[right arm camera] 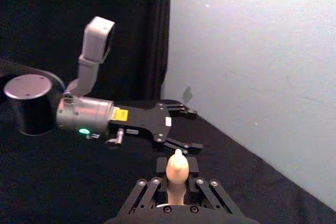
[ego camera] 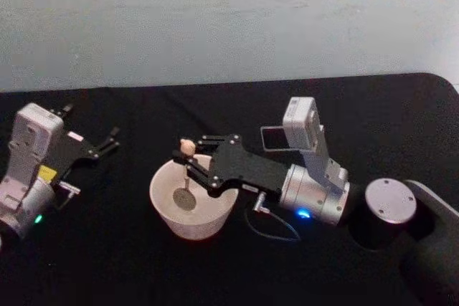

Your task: Pick up the stirring spoon with one hand, stir inside the cup, then place it back in its original position.

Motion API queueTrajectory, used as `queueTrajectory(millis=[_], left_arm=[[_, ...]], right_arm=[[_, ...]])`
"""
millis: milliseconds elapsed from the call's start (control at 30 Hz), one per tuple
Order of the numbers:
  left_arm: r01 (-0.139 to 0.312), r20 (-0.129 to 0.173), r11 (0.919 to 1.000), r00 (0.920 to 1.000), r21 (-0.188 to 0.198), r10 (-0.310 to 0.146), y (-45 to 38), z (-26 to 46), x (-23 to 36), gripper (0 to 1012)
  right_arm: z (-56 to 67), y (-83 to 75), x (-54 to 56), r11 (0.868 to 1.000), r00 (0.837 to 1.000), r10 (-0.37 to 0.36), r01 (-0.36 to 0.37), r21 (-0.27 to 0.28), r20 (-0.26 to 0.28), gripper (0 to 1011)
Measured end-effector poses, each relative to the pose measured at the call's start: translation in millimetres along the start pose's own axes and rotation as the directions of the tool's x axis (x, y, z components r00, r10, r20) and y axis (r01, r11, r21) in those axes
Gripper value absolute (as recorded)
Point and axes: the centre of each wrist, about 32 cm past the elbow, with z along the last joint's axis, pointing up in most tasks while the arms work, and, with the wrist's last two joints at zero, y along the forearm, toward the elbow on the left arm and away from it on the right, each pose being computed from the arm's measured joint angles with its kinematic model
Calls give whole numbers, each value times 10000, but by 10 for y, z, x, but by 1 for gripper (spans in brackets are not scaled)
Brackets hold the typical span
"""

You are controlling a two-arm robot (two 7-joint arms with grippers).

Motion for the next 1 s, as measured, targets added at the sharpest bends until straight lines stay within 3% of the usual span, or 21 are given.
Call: queueTrajectory(millis=[433, 1000], left_arm=[[-1, 0, 10000, 10000, 0, 1, 0, 0, 0, 1002], [-1, 1, 10000, 10000, -1, 1, 0, 0, 0, 1001]], right_arm=[[-18, 2, 106, 9981, 9981, -620, 620, 1, -27, 211], [5, -268, 88, 9971, 9973, -726, 727, -205, 59, 212]])
